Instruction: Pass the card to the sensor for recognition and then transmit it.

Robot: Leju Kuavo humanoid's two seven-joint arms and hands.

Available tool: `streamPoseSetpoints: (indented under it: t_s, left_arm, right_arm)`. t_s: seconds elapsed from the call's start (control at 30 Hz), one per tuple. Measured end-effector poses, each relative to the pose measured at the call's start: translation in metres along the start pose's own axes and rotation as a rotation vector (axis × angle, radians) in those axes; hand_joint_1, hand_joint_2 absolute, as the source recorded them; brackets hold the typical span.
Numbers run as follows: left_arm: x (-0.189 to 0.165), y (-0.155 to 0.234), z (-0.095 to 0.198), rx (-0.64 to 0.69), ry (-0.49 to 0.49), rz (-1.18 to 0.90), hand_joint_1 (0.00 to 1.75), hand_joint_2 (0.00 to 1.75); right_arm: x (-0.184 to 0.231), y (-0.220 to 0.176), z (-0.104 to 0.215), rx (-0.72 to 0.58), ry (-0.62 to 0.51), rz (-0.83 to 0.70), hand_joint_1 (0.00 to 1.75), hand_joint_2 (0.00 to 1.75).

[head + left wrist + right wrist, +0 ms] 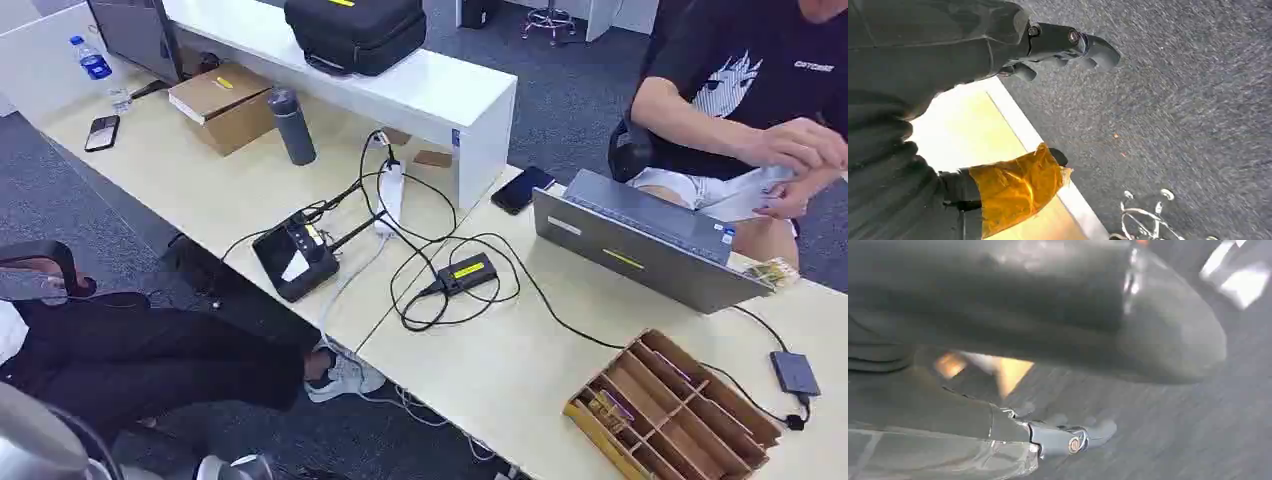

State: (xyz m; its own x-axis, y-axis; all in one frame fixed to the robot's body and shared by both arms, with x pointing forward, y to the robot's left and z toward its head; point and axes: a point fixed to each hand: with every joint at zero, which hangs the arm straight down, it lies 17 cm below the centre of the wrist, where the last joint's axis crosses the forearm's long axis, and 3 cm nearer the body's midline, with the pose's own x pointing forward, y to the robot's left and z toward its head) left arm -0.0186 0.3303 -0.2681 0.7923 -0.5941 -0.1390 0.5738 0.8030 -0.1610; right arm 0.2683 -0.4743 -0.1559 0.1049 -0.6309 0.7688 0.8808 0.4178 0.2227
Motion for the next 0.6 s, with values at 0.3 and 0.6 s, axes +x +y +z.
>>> streamPoseSetpoints:
  t_s: [0.3,0.6]
  left_arm:
    - [-0.002,0.000,0.000,-0.002,0.005,-0.002,0.00,1.75]
    - [-0.003,0.003,-0.001,0.016,0.007,0.003,0.00,1.75]
  right_arm:
    - [-0.066,-0.038,0.014,-0.051,0.192,-0.010,0.00,0.00]
    - [0.042,-0.019,0.008,-0.115,-0.162,0.016,0.00,0.00]
